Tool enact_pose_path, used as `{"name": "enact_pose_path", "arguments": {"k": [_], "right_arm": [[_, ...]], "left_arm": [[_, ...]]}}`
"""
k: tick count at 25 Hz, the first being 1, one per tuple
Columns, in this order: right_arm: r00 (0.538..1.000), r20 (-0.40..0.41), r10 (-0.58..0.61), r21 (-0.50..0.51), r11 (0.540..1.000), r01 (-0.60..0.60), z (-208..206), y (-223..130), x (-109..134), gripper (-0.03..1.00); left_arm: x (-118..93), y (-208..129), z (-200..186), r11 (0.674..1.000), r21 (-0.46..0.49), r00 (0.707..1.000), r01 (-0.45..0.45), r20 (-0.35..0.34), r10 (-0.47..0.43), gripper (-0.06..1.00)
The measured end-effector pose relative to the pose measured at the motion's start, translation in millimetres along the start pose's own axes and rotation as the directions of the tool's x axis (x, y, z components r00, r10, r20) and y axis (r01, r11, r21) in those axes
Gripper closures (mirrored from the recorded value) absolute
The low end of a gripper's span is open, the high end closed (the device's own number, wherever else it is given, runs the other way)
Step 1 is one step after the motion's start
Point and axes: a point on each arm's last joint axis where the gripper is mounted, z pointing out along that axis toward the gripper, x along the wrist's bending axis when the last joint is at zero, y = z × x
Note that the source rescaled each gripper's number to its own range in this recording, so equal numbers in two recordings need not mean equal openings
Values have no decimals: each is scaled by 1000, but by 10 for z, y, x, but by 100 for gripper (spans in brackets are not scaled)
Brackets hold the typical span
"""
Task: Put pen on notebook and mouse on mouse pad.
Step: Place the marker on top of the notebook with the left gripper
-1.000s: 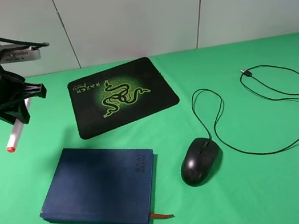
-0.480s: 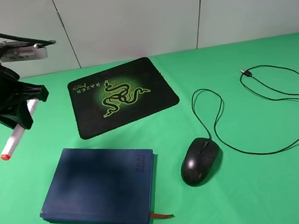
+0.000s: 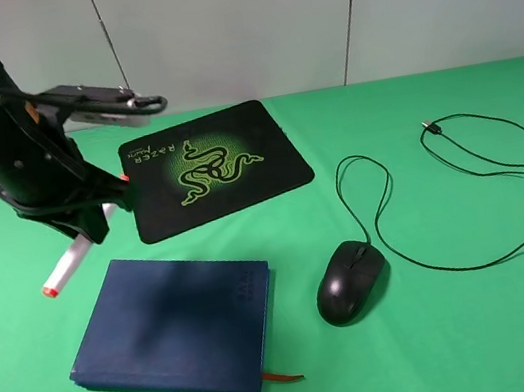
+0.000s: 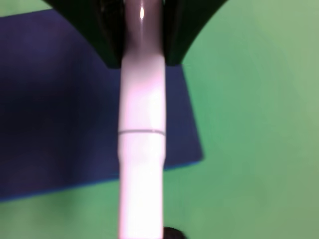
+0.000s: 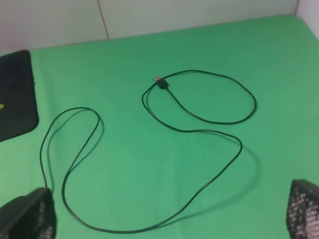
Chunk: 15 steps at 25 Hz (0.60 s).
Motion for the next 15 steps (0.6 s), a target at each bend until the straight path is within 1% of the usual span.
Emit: {"name": "enact_pose_path", "arguments": {"k": [6,11,15], "right_arm": [[1000,0,0,0,1000,0,0,0,0,-3],[1000,0,0,0,1000,0,0,0,0,-3],[1000,0,0,0,1000,0,0,0,0,-3]], "left_arm": [[-231,-123,144,997,0,997,-77,15,76,94],[-402,-226,245,995,-9,994,-104,26,104,94],[-512,-313,320,995,-15,994,-102,37,103,94]]}}
